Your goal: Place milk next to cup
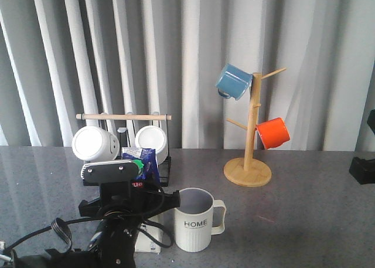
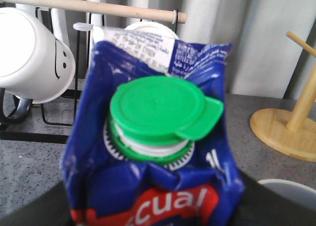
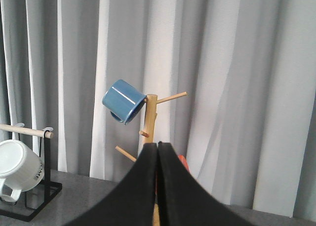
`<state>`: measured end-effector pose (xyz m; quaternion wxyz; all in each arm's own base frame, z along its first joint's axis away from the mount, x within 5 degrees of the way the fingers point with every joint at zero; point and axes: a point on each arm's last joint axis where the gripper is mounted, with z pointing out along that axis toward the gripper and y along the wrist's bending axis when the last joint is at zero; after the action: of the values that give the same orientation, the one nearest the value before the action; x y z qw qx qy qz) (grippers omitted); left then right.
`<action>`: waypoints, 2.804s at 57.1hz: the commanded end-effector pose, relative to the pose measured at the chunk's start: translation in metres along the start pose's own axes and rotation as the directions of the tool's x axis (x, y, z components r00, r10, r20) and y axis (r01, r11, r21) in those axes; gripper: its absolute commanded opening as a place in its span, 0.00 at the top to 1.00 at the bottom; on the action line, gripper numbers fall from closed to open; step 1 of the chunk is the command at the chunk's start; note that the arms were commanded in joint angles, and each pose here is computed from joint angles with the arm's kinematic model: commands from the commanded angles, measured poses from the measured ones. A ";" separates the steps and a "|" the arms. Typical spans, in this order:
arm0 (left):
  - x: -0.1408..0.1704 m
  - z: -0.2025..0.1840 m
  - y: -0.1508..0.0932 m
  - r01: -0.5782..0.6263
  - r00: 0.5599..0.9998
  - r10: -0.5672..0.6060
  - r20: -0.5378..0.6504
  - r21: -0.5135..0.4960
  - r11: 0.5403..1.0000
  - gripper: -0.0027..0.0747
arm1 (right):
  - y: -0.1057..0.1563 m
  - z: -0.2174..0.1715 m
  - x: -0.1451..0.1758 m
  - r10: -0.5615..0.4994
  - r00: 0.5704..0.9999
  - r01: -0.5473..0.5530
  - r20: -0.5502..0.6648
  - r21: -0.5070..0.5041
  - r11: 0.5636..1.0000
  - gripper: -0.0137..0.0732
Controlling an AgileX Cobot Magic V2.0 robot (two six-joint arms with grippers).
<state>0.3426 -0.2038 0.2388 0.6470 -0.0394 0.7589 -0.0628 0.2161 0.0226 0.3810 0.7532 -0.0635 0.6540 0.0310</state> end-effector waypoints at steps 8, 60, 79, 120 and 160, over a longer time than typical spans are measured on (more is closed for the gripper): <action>-0.032 -0.011 -0.002 -0.037 0.997 0.036 0.067 0.025 0.999 0.01 | 0.000 -0.003 -0.018 -0.010 0.994 0.011 0.107 -0.006 1.000 0.85; -0.185 -0.130 0.038 0.105 0.916 -0.159 0.369 0.164 0.981 0.98 | 0.000 -0.003 -0.018 -0.010 0.994 0.011 0.107 -0.006 1.000 0.85; -0.190 -0.150 0.024 0.141 0.845 -0.355 0.400 0.473 0.870 0.97 | 0.000 -0.003 -0.018 -0.010 0.994 0.011 0.109 -0.006 1.000 0.85; -0.036 -0.269 0.171 -0.155 0.928 0.088 0.363 0.158 0.975 0.97 | 0.000 -0.003 -0.018 -0.010 0.994 0.011 0.107 -0.006 1.000 0.85; 0.038 -0.287 0.196 -0.194 0.937 0.192 0.291 -0.022 0.981 0.97 | 0.000 -0.003 -0.018 -0.010 0.994 0.011 0.107 -0.006 1.000 0.85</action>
<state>0.0604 -0.0023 0.2060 0.7272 0.0339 0.6855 0.0112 0.2161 0.0226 0.3793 0.7516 -0.0636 0.6558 0.0310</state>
